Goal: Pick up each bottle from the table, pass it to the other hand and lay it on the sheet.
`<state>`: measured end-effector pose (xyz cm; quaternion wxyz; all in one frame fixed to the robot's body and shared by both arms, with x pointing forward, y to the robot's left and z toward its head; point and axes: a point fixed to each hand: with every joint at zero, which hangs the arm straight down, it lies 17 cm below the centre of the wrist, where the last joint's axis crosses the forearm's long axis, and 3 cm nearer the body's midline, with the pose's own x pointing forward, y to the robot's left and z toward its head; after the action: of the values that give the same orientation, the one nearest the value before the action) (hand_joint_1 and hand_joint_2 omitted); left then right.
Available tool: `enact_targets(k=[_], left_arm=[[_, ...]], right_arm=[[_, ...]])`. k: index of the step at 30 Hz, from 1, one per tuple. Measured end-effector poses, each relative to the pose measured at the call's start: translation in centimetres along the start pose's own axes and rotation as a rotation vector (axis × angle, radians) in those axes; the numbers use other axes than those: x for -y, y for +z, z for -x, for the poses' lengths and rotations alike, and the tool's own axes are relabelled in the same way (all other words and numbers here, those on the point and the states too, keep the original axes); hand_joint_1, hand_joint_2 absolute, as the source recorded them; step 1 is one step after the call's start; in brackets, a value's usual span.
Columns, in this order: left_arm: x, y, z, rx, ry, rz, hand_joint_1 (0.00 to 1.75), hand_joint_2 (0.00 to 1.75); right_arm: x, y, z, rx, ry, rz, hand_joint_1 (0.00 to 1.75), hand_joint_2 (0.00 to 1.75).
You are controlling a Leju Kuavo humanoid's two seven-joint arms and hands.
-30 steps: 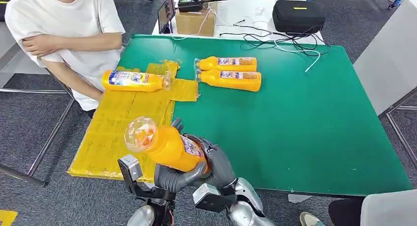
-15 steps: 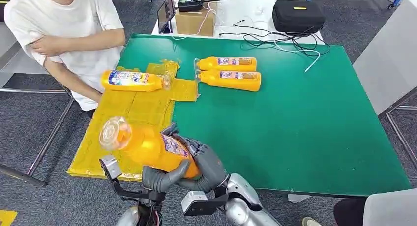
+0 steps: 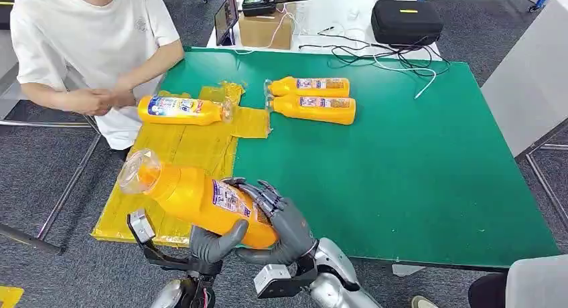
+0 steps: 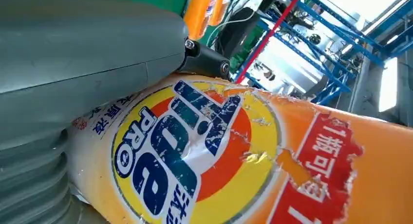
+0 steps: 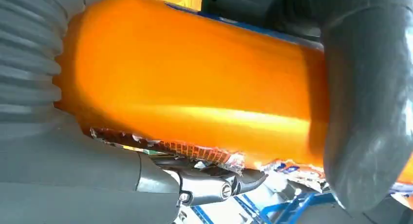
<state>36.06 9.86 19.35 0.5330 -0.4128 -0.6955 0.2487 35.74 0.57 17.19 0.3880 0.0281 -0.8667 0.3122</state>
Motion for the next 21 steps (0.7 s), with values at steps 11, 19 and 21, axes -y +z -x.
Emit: enact_targets(k=[11,19,21], left_arm=[[-5.3,-1.7,-3.5,0.280,-0.928,-0.214,1.75,1.75],[-8.2,-2.1,-2.9,0.243,-1.064,-0.258,1.75,1.75],[-9.3,-2.4,-3.1,0.239,-1.142,-0.272,1.75,1.75]], right_arm=[[1.0,3.0,1.4,-0.080,0.016,0.081,0.00,0.00],[1.9,3.4,1.9,-0.099,0.019,0.119,0.00,0.00],[2.4,3.4,2.0,-0.101,0.019,0.140,0.00,0.00]])
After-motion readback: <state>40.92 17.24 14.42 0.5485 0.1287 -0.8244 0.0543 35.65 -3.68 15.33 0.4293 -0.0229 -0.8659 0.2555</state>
